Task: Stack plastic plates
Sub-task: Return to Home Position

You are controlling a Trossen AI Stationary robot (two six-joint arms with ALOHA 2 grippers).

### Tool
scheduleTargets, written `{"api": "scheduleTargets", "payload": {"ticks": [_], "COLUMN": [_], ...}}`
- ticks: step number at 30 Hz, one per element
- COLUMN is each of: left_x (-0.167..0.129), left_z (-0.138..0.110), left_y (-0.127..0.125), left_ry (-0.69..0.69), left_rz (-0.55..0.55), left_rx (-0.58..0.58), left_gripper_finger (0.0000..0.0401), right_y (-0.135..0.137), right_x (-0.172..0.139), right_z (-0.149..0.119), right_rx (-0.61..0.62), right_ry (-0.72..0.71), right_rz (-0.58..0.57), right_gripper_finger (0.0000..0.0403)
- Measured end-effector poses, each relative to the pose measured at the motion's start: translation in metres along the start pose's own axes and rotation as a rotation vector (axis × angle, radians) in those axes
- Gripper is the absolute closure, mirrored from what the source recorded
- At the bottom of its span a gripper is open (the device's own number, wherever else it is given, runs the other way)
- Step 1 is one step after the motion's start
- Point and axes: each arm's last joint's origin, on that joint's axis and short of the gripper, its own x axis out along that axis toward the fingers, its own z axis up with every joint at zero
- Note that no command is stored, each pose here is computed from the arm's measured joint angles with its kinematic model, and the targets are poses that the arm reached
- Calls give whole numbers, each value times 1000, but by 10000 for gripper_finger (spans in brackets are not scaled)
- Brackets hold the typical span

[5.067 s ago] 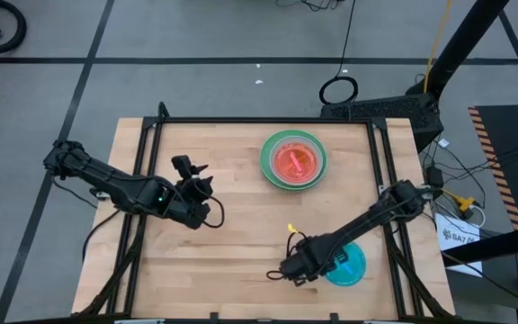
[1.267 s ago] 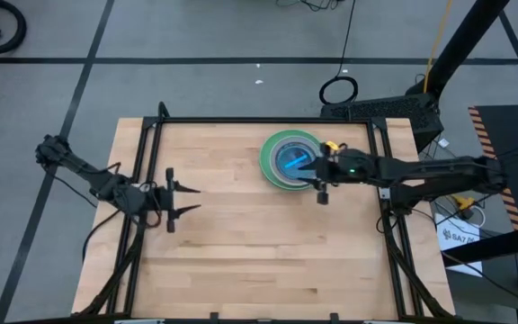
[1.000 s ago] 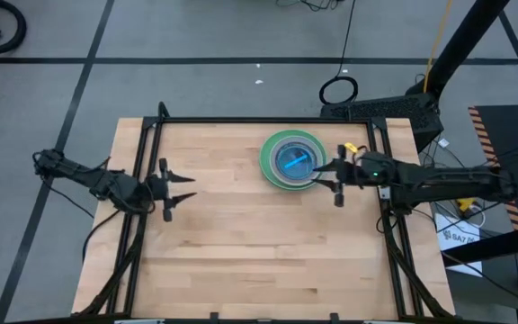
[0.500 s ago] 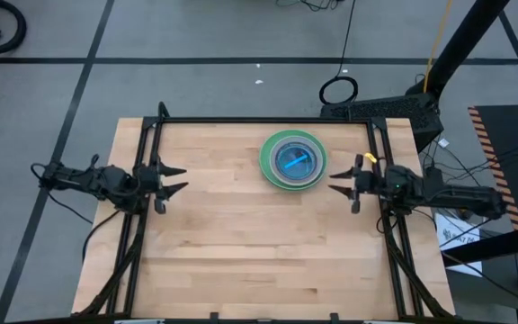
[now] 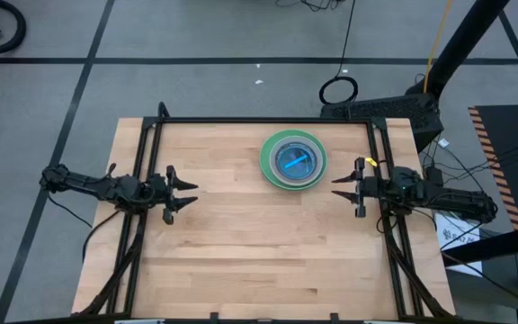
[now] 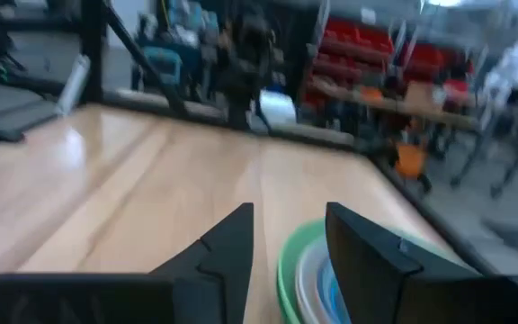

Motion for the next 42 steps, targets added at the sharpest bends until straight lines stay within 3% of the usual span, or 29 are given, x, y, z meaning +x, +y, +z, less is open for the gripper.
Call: {"api": "scheduleTargets", "payload": {"ticks": [3, 7, 15, 42], "left_x": [0, 1, 1, 1], "left_z": [0, -1, -1, -1], "left_y": [1, 1, 1, 1], "left_ry": [0, 10, 14, 16], "left_rz": [26, 47, 50, 51], "left_rx": [8, -32, -28, -26], "left_gripper_finger": [208, 208, 208, 208], "right_y": [-1, -1, -1, -1], "right_x": [1, 3, 4, 4], "right_z": [5, 3, 2, 2], "right_rx": [12, 12, 171, 175], "right_ry": [-70, -43, -36, -36], "right_rz": [-20, -7, -1, -1], "right_gripper_finger": [271, 271, 271, 271]}}
